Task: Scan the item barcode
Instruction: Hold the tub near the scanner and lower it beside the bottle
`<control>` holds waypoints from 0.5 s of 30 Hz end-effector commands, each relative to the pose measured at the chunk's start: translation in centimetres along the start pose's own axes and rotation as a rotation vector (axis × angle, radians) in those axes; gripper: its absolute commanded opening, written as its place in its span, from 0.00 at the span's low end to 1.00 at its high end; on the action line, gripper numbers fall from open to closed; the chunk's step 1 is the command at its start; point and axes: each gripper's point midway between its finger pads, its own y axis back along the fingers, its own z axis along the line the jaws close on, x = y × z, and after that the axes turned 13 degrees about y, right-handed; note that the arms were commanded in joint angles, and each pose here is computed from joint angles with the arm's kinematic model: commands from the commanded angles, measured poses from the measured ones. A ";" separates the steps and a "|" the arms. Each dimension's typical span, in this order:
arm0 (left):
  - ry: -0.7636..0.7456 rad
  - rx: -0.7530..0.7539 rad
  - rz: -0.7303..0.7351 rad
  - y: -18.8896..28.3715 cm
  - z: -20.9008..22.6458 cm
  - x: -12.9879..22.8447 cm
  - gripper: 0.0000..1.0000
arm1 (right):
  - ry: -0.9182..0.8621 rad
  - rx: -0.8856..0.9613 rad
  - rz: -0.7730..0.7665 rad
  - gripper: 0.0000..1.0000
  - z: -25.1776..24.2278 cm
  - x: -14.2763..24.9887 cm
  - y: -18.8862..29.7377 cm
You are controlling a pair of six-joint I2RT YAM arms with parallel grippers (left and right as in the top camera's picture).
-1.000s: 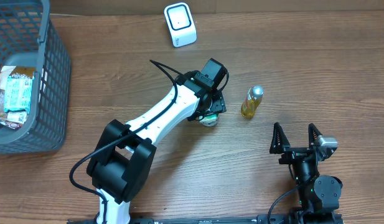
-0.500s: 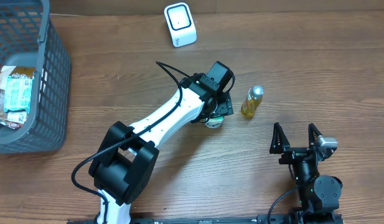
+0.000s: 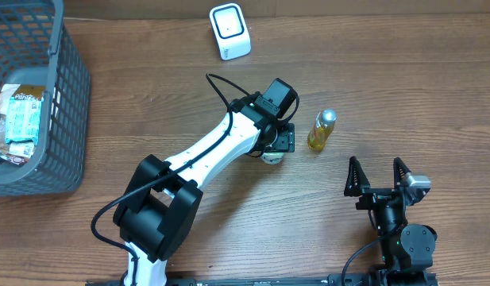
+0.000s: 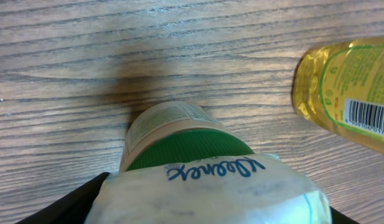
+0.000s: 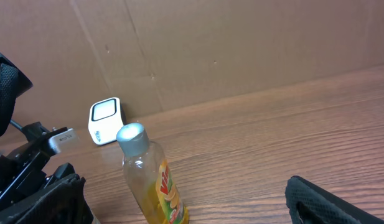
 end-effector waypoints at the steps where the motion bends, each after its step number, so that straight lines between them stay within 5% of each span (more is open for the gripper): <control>1: -0.055 0.016 0.007 0.5 -0.4 0.3 0.74 | 0.004 0.001 -0.004 1.00 -0.1 0.2 0.0; 7: 0.049 0.017 0.011 0.5 -0.6 0.7 0.68 | 0.004 0.001 -0.004 1.00 -0.1 0.2 0.0; 15: 0.249 0.040 -0.012 0.4 -1.8 0.8 0.76 | 0.004 0.001 -0.004 1.00 -0.1 0.2 0.0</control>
